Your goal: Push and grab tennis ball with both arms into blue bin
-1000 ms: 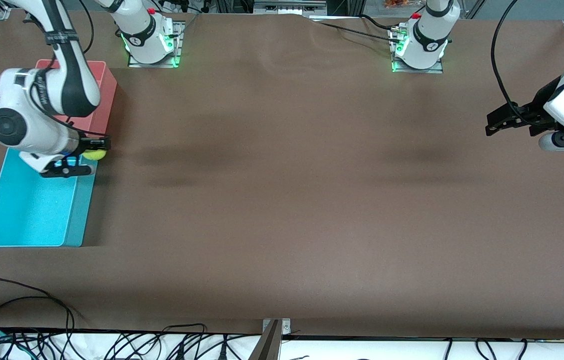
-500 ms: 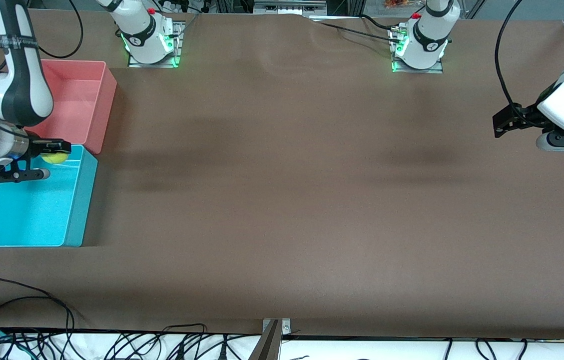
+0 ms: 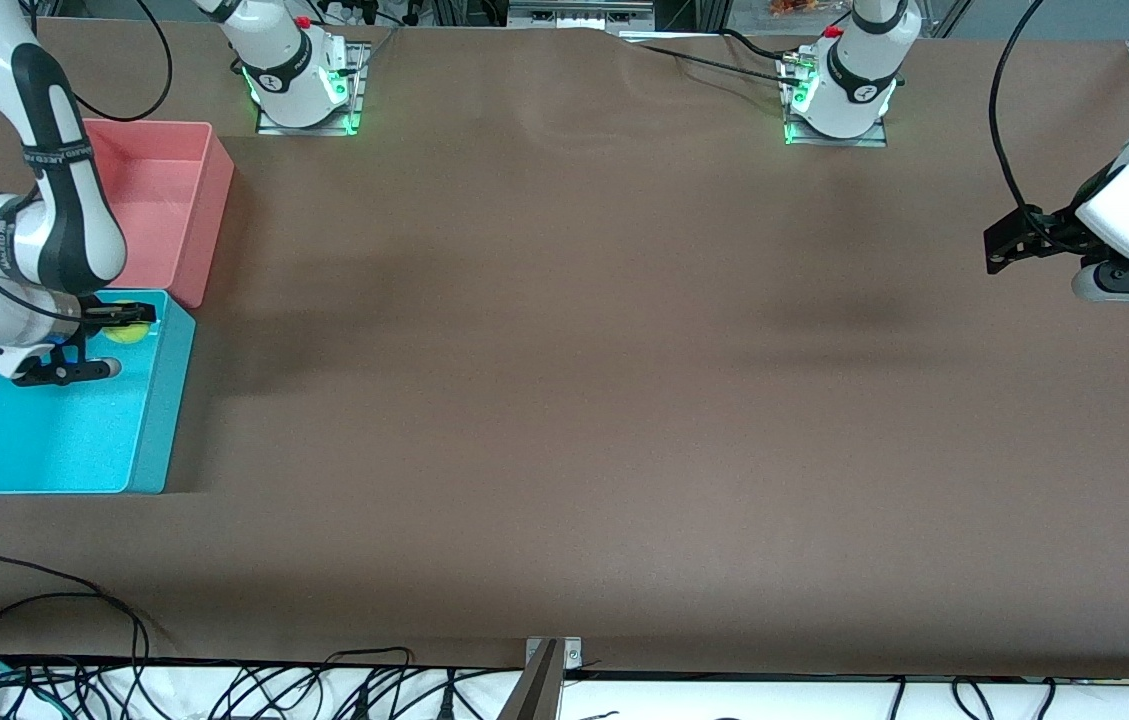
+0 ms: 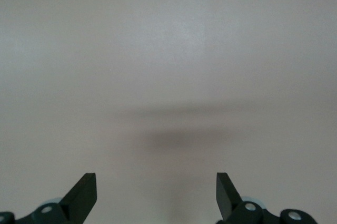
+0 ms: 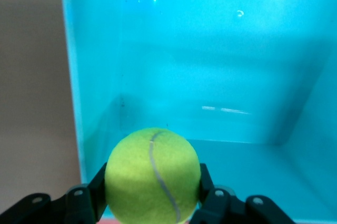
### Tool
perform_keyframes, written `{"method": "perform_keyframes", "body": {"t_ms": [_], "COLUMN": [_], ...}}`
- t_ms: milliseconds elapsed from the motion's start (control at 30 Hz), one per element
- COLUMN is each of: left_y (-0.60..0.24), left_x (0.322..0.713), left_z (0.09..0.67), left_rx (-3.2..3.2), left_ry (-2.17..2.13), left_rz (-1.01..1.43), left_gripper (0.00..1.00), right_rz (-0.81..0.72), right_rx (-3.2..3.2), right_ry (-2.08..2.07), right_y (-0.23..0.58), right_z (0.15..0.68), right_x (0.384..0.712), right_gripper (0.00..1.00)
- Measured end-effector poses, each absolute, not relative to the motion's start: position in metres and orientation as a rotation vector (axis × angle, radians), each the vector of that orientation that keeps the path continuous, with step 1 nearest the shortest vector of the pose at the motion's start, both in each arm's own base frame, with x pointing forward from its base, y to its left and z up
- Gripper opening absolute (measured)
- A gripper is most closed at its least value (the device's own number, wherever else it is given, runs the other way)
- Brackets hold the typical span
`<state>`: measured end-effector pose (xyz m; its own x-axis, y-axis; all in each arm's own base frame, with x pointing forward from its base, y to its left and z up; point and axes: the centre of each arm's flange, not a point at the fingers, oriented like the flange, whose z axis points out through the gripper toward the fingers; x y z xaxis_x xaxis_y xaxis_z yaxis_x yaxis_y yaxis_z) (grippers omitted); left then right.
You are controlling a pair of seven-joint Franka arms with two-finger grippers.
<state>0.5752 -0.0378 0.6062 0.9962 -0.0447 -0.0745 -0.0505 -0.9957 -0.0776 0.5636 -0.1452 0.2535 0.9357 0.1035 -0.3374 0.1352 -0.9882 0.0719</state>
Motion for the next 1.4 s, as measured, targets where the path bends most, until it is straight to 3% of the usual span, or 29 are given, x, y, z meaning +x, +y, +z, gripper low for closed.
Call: {"method": "perform_keyframes", "body": {"t_ms": [1033,1167,1267,1300,1400], "left_y": [-0.037,-0.037,-0.037,-0.037,-0.037], "left_x": [0.575,0.575,0.575,0.575,0.575], "left_z": [0.606,0.606,0.606,0.606,0.606], "left_rx": [-3.06,-3.06,-3.06,-3.06,-3.06], "left_ry": [0.07,0.07,0.07,0.07,0.07], "left_rz": [0.112,0.112,0.112,0.112,0.112], "left_gripper": [1.0,1.0,1.0,1.0,1.0], "right_rz": [-0.542,-0.541,-0.534,-0.505,-0.507], "right_rx": [3.002,3.002,3.002,3.001,3.001], "right_ry": [0.148,0.147,0.147,0.147,0.145], "right_y": [-0.172,-0.173,-0.173,-0.174,-0.174], "right_z": [0.203,0.203,0.205,0.213,0.218], "right_x": [0.558,0.558,0.56,0.566,0.568], "right_gripper": [0.67,0.78,0.9,1.0,1.0]}}
